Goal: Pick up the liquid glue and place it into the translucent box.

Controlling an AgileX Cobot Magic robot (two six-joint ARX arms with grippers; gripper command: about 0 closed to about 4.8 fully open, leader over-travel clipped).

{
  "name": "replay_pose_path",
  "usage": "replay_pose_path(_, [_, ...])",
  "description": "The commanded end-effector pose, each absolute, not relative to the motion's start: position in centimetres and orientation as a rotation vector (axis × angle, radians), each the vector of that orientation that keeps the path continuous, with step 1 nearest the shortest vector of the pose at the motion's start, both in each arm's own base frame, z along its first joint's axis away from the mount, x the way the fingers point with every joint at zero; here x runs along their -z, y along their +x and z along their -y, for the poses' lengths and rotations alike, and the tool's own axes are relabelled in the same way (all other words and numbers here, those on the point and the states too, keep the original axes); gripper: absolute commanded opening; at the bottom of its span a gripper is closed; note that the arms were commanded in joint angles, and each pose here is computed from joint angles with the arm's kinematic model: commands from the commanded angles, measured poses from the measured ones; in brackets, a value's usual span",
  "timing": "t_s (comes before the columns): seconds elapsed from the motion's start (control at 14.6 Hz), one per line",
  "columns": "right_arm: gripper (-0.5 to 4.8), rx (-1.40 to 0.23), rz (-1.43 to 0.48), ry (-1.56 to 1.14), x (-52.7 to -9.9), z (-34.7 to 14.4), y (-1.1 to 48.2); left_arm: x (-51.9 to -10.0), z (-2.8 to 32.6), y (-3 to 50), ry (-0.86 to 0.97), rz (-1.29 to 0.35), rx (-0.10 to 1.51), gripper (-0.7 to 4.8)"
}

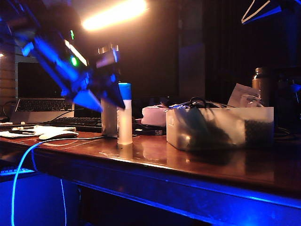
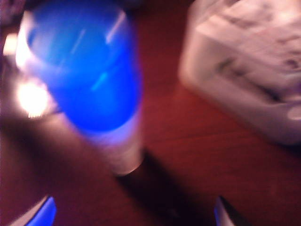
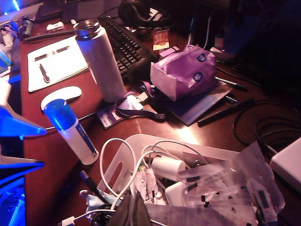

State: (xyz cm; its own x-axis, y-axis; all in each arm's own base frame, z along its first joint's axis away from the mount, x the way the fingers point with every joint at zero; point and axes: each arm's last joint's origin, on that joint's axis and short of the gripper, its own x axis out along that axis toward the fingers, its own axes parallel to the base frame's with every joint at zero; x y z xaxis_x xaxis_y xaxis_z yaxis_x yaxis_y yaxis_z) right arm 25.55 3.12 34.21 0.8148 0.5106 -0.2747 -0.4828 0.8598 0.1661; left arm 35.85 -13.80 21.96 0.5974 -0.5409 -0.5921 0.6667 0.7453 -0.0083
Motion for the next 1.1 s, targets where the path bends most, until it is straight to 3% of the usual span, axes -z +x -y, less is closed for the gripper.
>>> replay_pose_path(0.07, [-0.01,-0.538,-0.288,0.082,-34.7,-3.2,25.5,-21.4,14.3,36.9,0.139,-0.561,0.714,4.79])
replay_pose_path(1.1, [-0.01,-0.573,-0.262,0.078,-34.9,-3.5,25.5,-20.3,15.2,39.0,-0.005,-0.421,0.730,4.79])
